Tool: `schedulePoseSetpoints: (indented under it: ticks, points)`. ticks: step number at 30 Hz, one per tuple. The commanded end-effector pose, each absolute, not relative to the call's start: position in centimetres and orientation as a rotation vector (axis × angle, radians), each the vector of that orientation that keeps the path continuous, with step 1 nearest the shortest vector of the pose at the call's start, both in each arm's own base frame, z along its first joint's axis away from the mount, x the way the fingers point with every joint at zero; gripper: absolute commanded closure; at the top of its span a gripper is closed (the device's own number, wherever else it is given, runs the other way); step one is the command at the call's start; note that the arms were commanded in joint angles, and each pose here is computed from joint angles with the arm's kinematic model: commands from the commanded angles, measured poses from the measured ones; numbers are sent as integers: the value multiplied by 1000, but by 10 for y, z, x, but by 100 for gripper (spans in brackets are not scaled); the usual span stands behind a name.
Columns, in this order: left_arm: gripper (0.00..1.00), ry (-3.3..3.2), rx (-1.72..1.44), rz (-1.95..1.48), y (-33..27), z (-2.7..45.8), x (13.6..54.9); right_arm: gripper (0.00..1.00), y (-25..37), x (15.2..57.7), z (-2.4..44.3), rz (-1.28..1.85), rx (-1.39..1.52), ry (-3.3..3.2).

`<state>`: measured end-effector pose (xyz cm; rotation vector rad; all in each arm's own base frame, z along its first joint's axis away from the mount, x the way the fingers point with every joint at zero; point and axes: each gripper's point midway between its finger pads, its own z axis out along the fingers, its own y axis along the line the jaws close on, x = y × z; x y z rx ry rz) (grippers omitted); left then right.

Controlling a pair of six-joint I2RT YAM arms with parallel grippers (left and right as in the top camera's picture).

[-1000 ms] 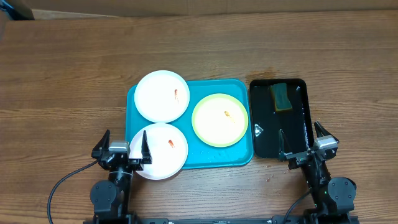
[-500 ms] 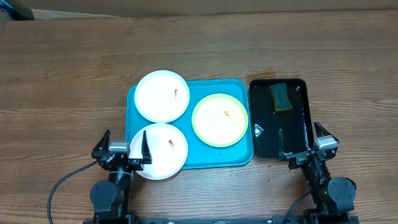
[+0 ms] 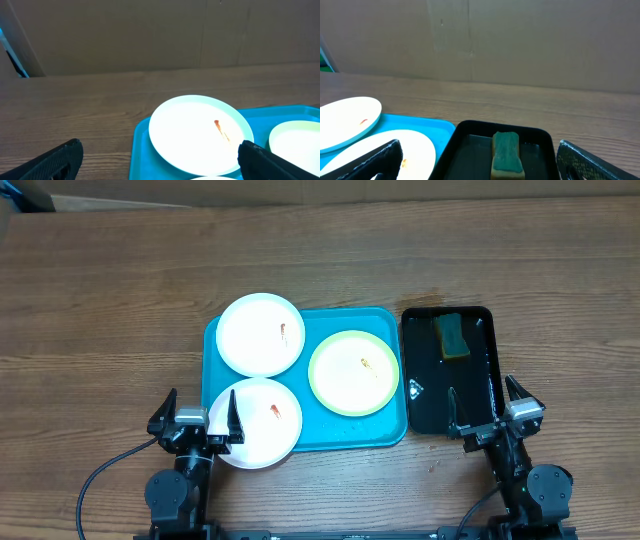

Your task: Clean dirty plates on tray and stack at the side

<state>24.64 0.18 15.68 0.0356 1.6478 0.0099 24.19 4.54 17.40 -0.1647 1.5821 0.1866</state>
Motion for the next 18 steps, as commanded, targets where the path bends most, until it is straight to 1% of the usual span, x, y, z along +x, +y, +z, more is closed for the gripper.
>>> schedulePoseSetpoints:
  ticks: [1,18]
  points:
    - [0,1656,52,24,1,154,247,0,46,242,176,187,-171,1562]
    - [0,1635,29,36,5,159,247,0,46,242,177,192,-165,1561]
